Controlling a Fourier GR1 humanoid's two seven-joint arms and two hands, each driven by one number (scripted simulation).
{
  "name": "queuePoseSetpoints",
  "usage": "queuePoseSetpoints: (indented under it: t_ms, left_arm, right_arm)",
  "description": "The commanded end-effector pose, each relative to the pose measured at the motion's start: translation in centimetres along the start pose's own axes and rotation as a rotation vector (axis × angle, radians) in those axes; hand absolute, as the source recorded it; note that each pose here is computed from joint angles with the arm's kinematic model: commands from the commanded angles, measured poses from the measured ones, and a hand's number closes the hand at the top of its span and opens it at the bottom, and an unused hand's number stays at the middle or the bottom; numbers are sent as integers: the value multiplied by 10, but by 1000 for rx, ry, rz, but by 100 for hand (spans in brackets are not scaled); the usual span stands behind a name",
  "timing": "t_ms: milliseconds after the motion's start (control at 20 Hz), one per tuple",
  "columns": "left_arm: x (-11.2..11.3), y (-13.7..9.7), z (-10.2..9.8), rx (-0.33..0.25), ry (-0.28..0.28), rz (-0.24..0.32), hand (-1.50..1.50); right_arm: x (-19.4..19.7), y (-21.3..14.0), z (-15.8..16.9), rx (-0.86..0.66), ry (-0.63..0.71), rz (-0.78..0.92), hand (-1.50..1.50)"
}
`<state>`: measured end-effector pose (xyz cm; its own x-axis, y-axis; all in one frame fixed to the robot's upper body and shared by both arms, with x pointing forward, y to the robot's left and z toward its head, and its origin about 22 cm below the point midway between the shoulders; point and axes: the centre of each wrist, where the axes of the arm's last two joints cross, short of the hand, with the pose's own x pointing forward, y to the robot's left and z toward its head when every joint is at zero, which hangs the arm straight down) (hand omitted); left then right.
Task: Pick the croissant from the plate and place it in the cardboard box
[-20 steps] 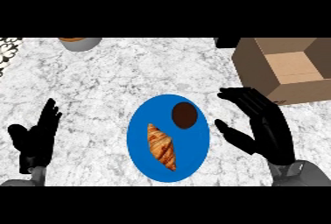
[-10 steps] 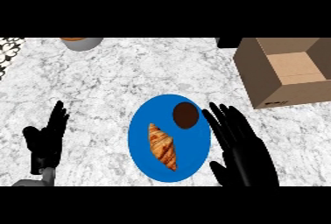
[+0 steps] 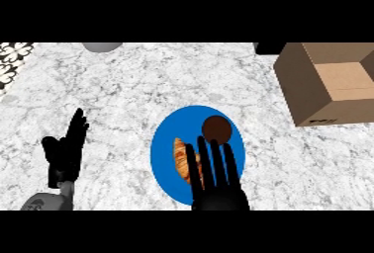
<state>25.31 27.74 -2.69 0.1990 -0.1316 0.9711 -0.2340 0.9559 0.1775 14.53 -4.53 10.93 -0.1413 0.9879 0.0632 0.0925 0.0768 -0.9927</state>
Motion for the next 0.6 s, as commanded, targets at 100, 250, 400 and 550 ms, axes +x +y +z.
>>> queuePoseSetpoints:
  t_ms: [100, 250, 400, 550]
  left_arm:
    - [-1, 6, -5, -28, -11, -12, 0]
    - [13, 0, -15, -30, -21, -19, 0]
    - [5, 7, -5, -13, -10, 3, 0]
    - [-2, 7, -13, -23, -12, -2, 0]
  right_arm:
    - [31, 10, 0, 118, 155, 149, -150]
    - [32, 20, -2, 154, 204, 171, -150]
    - [36, 29, 3, 177, 234, 152, -150]
    - [38, 22, 1, 180, 229, 132, -150]
